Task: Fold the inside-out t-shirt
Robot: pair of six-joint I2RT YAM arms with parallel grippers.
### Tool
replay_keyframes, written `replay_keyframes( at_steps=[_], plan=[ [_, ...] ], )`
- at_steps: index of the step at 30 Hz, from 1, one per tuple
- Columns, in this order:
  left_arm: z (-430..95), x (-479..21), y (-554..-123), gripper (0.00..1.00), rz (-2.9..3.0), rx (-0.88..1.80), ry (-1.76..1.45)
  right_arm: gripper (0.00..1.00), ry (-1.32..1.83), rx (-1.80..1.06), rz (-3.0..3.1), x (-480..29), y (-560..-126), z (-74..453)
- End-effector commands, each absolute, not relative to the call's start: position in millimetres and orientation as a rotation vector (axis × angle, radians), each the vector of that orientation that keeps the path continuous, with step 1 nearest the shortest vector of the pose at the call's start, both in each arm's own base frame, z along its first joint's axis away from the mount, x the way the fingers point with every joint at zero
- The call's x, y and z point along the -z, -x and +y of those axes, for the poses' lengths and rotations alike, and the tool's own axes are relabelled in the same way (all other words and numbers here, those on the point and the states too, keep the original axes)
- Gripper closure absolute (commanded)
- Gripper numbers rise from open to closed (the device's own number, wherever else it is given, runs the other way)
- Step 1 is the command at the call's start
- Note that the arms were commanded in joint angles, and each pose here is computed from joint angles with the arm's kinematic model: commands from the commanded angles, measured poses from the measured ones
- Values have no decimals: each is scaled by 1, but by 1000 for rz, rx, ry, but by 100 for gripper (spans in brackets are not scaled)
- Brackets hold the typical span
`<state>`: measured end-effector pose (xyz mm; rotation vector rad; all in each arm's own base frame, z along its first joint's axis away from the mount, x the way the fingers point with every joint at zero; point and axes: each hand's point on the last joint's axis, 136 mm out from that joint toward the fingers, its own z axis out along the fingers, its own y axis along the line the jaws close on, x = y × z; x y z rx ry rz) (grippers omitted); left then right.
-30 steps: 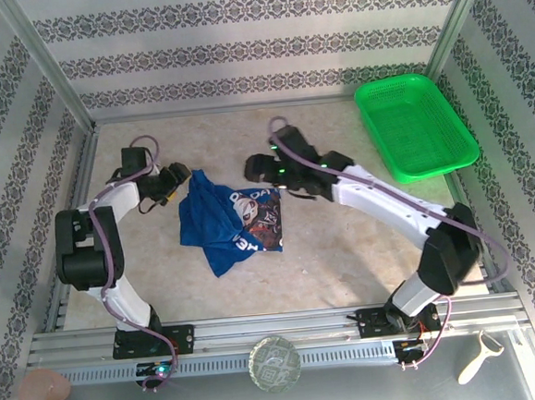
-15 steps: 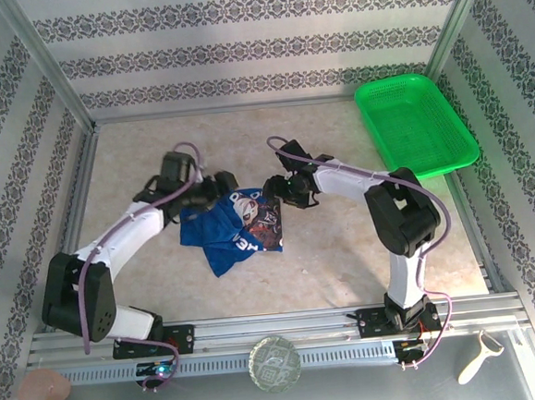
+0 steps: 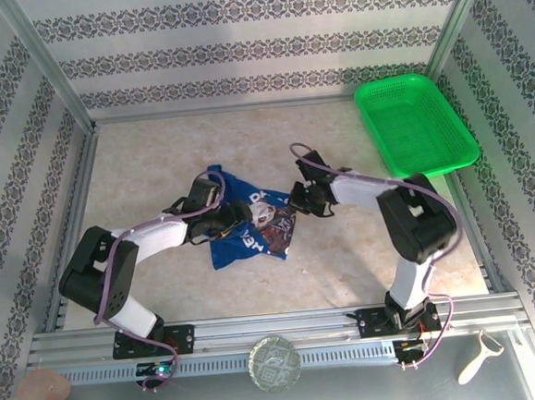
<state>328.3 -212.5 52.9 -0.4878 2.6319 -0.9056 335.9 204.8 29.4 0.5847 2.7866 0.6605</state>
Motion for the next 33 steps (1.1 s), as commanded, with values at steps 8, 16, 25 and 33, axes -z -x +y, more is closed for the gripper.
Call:
replay_keyframes(
  at_steps=[8, 16, 25, 33],
  plan=[
    [-167, -120, -417, 21, 2509, 747, 362, 100, -892, -553, 2603, -22, -263, 143],
    [-220, -114, -354, 21, 2635, 611, -46, 100, -878, -527, 2604, -20, -259, 139],
    [-278, -83, -325, 20, 2596, 238, -546, 100, -894, -513, 2605, -15, -253, 133],
    [-282, -63, -336, 19, 2578, 89, -600, 100, -897, -515, 2608, -13, -251, 132]
  ],
)
